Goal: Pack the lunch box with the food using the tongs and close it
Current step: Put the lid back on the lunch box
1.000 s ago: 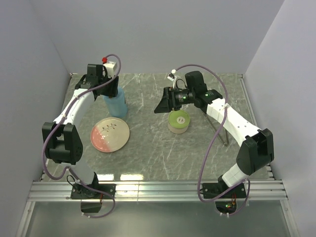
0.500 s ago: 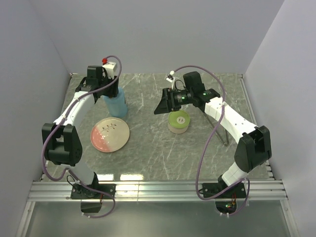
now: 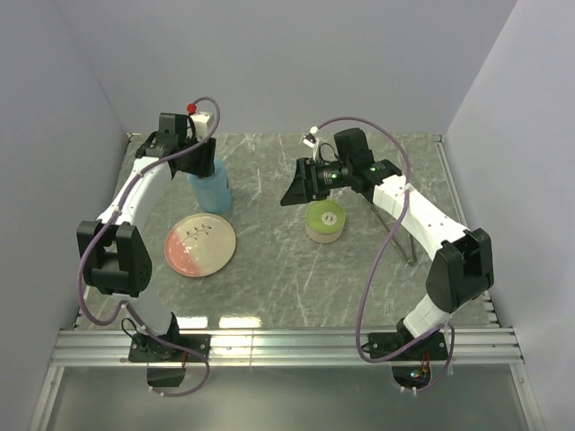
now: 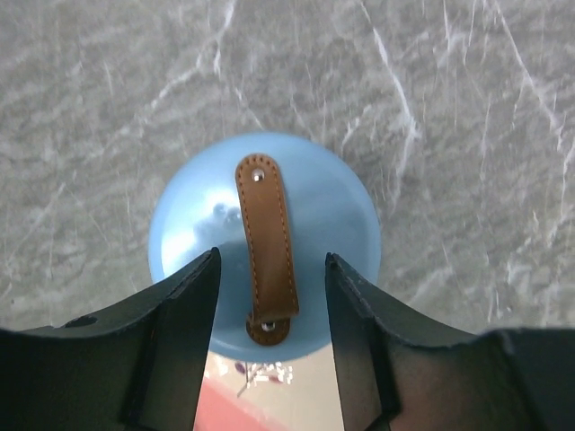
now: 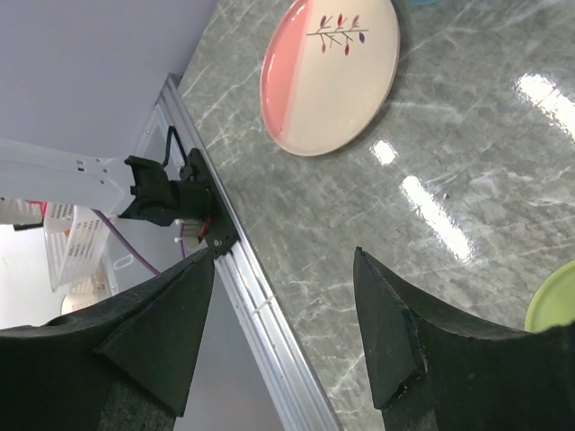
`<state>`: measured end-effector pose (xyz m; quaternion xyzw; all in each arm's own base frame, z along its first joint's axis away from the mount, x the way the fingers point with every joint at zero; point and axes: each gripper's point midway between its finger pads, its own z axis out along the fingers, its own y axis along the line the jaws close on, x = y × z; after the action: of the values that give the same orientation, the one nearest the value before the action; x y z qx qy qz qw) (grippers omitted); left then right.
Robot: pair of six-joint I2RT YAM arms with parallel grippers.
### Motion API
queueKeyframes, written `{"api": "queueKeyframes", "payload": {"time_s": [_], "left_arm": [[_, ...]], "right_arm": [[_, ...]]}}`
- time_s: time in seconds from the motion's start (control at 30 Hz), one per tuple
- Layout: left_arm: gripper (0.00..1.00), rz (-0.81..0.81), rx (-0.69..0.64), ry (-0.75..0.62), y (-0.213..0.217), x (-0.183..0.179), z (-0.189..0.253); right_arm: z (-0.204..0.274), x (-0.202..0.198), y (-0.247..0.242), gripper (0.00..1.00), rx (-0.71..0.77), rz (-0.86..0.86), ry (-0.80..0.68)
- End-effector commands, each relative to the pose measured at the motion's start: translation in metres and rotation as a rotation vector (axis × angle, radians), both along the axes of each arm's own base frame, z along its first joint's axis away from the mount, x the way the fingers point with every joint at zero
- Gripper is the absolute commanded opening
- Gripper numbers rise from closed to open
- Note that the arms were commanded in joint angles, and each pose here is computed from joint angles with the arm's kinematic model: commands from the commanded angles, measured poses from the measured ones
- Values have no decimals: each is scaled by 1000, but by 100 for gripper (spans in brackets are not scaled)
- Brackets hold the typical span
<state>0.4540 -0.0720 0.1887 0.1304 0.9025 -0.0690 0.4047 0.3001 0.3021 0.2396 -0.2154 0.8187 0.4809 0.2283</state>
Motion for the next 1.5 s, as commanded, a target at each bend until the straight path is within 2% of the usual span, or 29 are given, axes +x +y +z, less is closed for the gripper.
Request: {"api": "queueKeyframes", "payload": {"time_s": [0.0, 0.1, 0.23, 0.4, 0.47, 0.6, 0.8, 0.9, 1.03, 1.3, 1.47], "left_arm": [[56, 13, 14, 174, 6, -30, -10], [55, 25, 1, 63, 5, -19, 36], [49, 50, 9, -13, 11, -15, 65], [45, 53, 11, -9, 11, -15, 73], [43, 46, 5, 20, 9, -16, 63], [42, 29, 18, 160, 8, -31, 12], [42, 23, 63, 302, 14, -47, -54], [41, 20, 80, 327, 16, -51, -61], [42, 21, 70, 278, 15, -42, -37], [45, 42, 45, 80, 13, -6, 45], [45, 43, 31, 47, 10, 4, 56]], "right_arm": [[20, 7, 2, 71, 31, 9, -54], [21, 7, 1, 71, 27, 7, -58], [22, 6, 2, 71, 31, 12, -58], [20, 6, 2, 72, 33, 12, -47], [19, 6, 2, 72, 32, 16, -45], [18, 5, 2, 72, 29, 19, -48], [18, 5, 2, 72, 29, 21, -49], [19, 6, 2, 72, 24, 19, -50], [18, 7, 1, 72, 29, 15, -44], [19, 6, 1, 72, 27, 16, -50], [19, 5, 1, 72, 18, 19, -55]]}}
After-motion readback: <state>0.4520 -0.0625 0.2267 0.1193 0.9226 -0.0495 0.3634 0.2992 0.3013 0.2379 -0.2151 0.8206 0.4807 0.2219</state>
